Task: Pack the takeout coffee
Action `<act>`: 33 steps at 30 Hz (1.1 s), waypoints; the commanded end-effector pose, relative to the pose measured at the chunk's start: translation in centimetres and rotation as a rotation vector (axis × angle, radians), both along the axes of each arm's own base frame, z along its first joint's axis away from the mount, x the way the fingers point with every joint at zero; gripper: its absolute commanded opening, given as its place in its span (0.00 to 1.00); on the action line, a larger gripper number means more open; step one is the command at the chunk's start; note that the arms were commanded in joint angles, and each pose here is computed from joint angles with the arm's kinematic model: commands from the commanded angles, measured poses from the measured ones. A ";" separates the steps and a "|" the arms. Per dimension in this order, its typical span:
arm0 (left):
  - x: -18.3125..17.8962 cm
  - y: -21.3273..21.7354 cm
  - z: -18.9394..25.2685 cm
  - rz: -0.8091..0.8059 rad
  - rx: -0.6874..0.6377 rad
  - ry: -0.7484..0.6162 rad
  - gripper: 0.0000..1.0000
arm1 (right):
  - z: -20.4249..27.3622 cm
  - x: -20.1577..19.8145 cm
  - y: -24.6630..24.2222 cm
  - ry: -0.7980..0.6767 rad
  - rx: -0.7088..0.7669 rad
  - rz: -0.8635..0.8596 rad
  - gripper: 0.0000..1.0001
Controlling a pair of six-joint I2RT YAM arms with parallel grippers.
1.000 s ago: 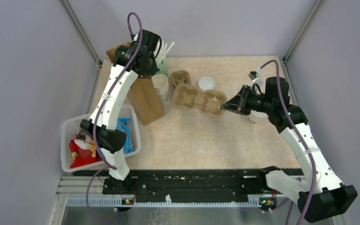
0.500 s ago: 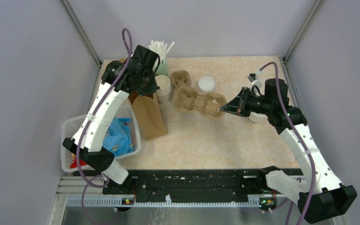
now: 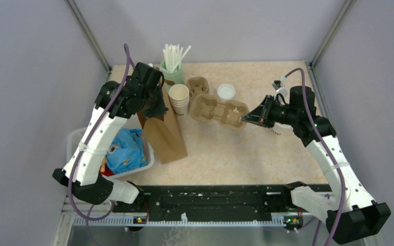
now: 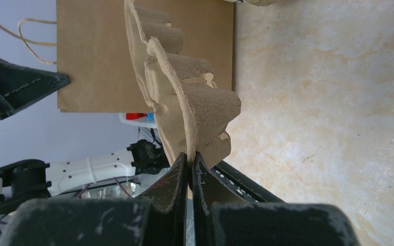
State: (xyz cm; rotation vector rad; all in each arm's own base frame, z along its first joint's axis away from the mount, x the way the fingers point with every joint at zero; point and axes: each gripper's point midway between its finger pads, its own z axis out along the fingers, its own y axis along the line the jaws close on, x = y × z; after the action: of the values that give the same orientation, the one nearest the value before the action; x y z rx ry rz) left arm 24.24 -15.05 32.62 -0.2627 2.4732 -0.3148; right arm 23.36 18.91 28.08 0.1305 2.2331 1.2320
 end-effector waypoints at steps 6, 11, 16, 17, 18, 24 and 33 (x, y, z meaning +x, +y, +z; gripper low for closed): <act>-3.2 0.2 1.1 -0.160 -0.038 -0.038 0.00 | 1.5 0.6 -1.0 -0.051 -0.019 -0.078 0.00; -5.3 0.3 1.4 -0.205 -0.085 -0.041 0.00 | 1.3 0.6 -1.3 -0.048 -0.028 -0.102 0.00; -7.1 -0.5 1.1 -0.253 -0.154 0.003 0.00 | 1.9 0.6 -1.7 -0.061 -0.041 -0.124 0.00; -7.3 -0.5 1.1 -0.263 -0.158 0.001 0.00 | 2.0 0.6 -1.9 -0.065 -0.047 -0.132 0.00; -7.5 -0.6 1.2 -0.272 -0.164 0.001 0.00 | 2.1 0.6 -2.0 -0.068 -0.050 -0.136 0.00; -8.7 -2.7 1.8 -0.531 -0.209 -0.058 0.00 | 2.7 0.1 -2.5 -0.083 -0.072 -0.155 0.00; -7.2 -8.1 3.2 -0.855 -0.290 -0.194 0.00 | 5.3 0.0 -7.5 -0.182 -0.372 -0.271 0.00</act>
State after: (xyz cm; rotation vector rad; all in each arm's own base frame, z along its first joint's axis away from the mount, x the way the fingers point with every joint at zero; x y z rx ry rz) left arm 15.86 -19.62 33.57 0.4803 2.4081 -0.8637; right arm 23.27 14.83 30.78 0.2080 2.2070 0.9077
